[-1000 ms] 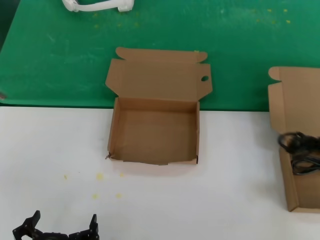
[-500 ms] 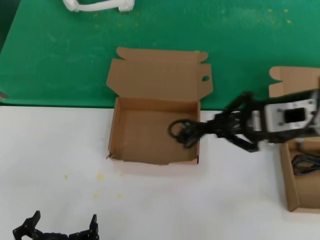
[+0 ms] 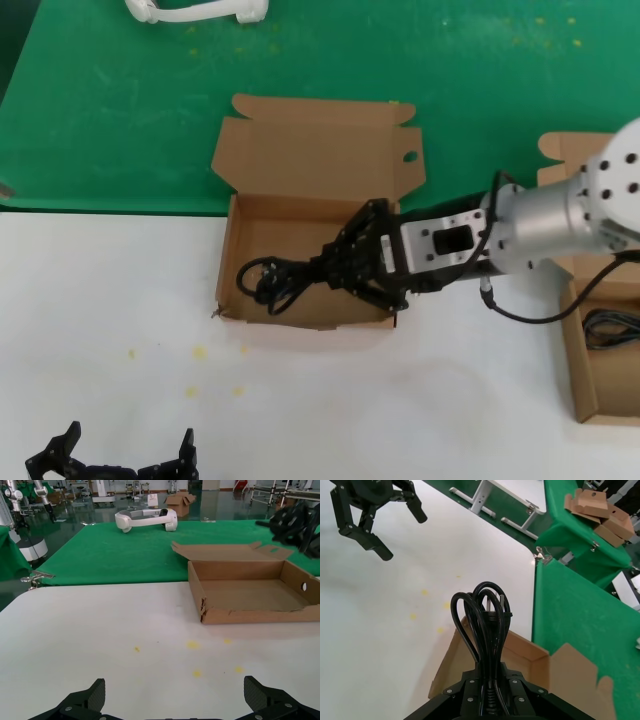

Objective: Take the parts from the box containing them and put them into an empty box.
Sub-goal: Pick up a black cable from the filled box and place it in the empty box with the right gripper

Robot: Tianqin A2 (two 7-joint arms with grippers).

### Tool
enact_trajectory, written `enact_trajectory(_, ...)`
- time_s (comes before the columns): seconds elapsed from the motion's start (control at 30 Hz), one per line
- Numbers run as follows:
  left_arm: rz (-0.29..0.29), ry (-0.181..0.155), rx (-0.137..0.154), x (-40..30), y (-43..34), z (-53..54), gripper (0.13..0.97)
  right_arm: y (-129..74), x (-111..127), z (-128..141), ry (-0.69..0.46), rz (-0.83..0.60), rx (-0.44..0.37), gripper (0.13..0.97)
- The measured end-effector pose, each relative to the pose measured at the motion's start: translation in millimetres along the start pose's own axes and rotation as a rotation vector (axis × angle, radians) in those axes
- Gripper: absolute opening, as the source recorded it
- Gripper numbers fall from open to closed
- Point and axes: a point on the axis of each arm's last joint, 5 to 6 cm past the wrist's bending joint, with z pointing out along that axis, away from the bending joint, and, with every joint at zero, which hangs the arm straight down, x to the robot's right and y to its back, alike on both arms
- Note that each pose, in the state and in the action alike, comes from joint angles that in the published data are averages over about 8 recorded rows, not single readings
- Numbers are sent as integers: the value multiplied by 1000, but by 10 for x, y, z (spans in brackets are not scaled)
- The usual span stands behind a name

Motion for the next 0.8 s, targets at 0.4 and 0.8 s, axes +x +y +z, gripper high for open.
enact_trajectory(0.4, 0, 0, 0, 0, 0, 0, 966, 243, 24, 381, -10, -9, -25, 212)
enact_trajectory(0.8, 0, 0, 0, 0, 0, 0, 966, 349, 36, 504, 38, 1, -61, 213)
